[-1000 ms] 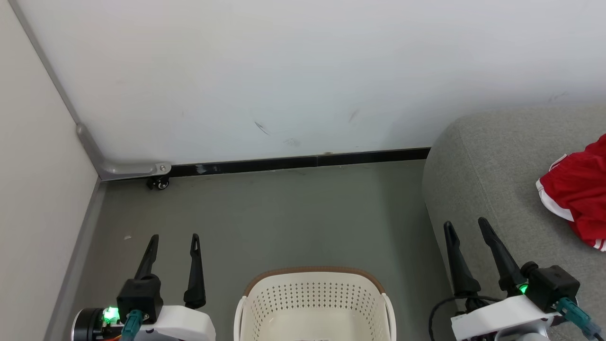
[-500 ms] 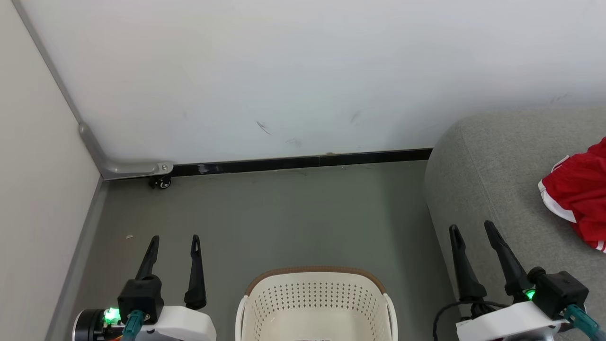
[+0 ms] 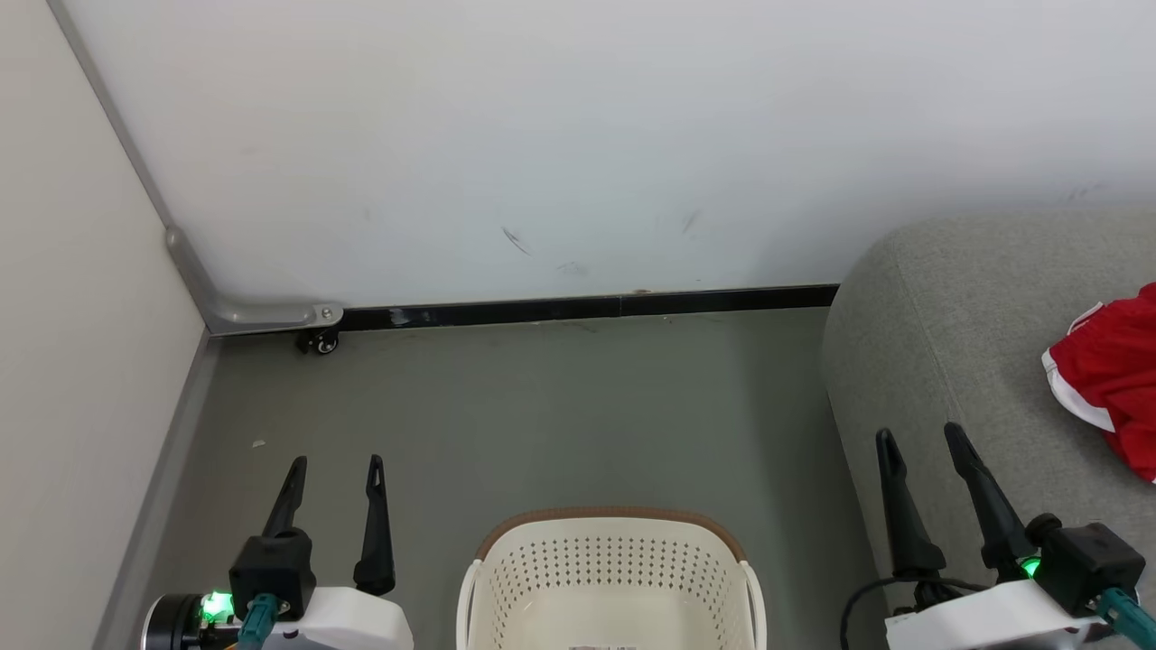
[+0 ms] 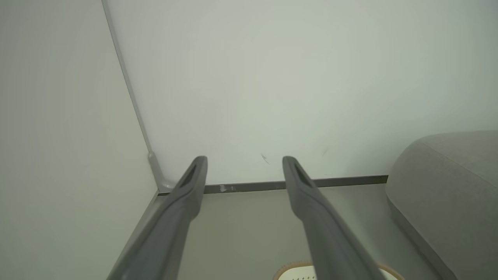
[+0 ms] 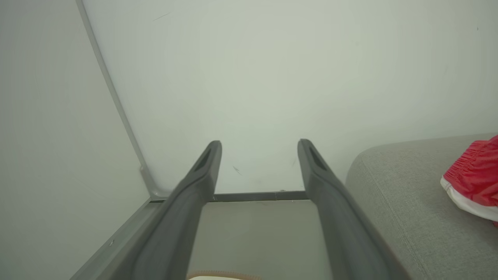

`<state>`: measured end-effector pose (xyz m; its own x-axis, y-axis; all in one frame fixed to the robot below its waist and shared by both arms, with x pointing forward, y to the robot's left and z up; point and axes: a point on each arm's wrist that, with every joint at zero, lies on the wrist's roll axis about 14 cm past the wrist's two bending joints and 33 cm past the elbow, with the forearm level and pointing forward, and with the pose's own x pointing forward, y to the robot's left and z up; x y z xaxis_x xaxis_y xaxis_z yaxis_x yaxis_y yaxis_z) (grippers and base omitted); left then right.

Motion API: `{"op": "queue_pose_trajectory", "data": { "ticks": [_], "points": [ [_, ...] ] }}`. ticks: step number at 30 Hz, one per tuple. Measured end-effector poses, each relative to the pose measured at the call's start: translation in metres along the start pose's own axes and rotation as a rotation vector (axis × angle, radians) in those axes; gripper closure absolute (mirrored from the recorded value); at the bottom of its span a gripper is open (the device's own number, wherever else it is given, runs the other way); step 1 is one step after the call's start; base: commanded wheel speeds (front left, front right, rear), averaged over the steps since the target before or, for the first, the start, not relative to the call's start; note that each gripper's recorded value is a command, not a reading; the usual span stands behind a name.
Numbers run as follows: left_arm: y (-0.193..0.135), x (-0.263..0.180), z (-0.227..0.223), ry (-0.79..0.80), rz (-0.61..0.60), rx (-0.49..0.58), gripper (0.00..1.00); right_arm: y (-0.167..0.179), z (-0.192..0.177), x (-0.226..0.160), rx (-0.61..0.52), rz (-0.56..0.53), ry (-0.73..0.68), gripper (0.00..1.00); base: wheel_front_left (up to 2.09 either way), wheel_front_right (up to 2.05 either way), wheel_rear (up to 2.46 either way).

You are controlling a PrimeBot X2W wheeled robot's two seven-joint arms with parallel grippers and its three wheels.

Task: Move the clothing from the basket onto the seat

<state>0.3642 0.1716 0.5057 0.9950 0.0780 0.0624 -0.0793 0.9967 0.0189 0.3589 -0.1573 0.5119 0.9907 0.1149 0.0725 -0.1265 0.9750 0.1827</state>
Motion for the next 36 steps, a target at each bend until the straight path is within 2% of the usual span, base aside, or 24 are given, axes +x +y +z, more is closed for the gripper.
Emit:
{"op": "queue_pose_trajectory", "data": {
  "ticks": [7, 16, 17, 20, 21, 27, 28, 36],
  "points": [
    [0.003, -0.002, -0.006, 0.019, 0.008, 0.004, 0.0, 0.0, -0.009, -0.006, 0.005, -0.004, 0.034, 0.0, 0.0, 0.0, 0.0],
    [0.005, -0.004, -0.01, 0.03, 0.013, 0.006, 0.0, 0.001, -0.003, -0.005, 0.005, -0.003, 0.021, 0.0, 0.0, 0.0, 0.0],
    [0.005, -0.005, -0.011, 0.035, 0.015, 0.005, 0.03, -0.001, -0.003, -0.005, 0.004, -0.006, 0.024, 0.0, 0.0, 0.0, 0.0],
    [0.006, -0.007, -0.014, 0.043, 0.016, 0.006, 0.2, -0.002, -0.003, -0.005, 0.004, -0.01, 0.022, 0.0, 0.0, 0.0, 0.0],
    [0.006, -0.007, -0.014, 0.042, 0.017, 0.006, 0.22, -0.002, -0.002, -0.005, 0.004, -0.01, 0.022, 0.0, 0.0, 0.0, 0.0],
    [0.009, -0.007, -0.013, 0.04, 0.029, 0.008, 0.21, -0.001, -0.007, -0.011, 0.006, -0.01, 0.037, 0.0, 0.0, 0.0, 0.0],
    [0.009, -0.007, -0.013, 0.04, 0.03, 0.007, 1.0, -0.001, -0.007, -0.011, 0.007, -0.009, 0.036, 1.0, 0.0, 0.0, 0.0],
    [0.011, -0.028, -0.052, 0.171, 0.042, -0.001, 1.0, -0.006, -0.039, -0.027, 0.036, -0.04, 0.135, 1.0, 0.0, 0.0, 0.0]
  ]
}}
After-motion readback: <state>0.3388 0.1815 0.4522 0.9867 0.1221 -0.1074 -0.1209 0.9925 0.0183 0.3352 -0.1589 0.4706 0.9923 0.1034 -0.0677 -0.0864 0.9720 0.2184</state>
